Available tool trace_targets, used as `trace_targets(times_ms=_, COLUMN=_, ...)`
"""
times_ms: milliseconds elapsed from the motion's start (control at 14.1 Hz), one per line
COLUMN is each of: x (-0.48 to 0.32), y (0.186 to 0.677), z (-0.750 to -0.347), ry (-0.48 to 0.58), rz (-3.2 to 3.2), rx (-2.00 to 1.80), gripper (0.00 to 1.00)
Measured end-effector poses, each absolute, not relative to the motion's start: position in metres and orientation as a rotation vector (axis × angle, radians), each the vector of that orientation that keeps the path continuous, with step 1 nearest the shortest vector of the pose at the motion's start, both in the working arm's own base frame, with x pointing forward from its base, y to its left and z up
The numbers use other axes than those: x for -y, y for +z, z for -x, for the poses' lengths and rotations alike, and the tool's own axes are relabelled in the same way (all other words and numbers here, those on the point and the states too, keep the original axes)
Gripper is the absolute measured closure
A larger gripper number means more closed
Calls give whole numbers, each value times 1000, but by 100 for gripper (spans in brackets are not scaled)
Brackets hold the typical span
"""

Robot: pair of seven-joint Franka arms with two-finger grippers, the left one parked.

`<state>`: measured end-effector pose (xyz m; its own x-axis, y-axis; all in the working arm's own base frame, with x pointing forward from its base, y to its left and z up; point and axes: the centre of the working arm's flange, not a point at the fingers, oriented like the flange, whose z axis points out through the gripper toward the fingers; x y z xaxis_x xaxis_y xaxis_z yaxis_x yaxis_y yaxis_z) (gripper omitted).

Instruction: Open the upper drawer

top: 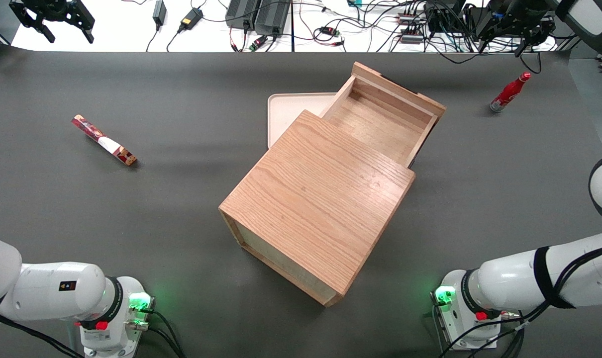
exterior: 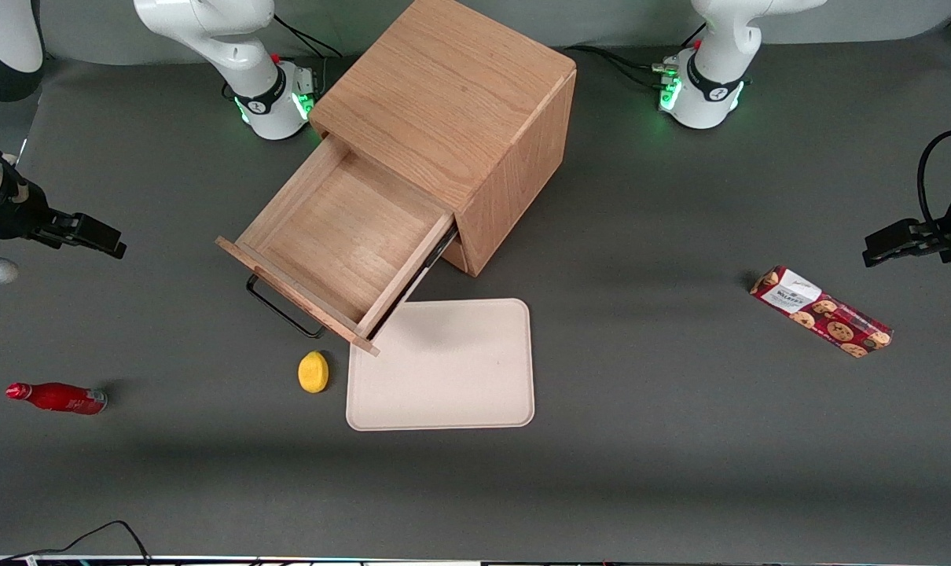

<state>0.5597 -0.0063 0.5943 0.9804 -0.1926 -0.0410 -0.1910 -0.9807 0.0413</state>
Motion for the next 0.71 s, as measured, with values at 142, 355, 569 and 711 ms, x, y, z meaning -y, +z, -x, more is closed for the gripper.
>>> trace_targets(times_ms=142, x=9, y=595, z=-557, ry=-88, rz=-3087, rx=307, gripper=0)
trace_targets(times_ms=355, x=12, y=595, z=-557, ry=-95, rz=-3086, rx=317, gripper=0)
trace_targets(times_ms=569, x=12, y=595, z=-557, ry=-95, rz=-3086, rx=315, gripper=0)
trace_targets(times_ms=711, x=10, y=597, z=-557, ry=-87, rz=-3087, rx=311, gripper=0)
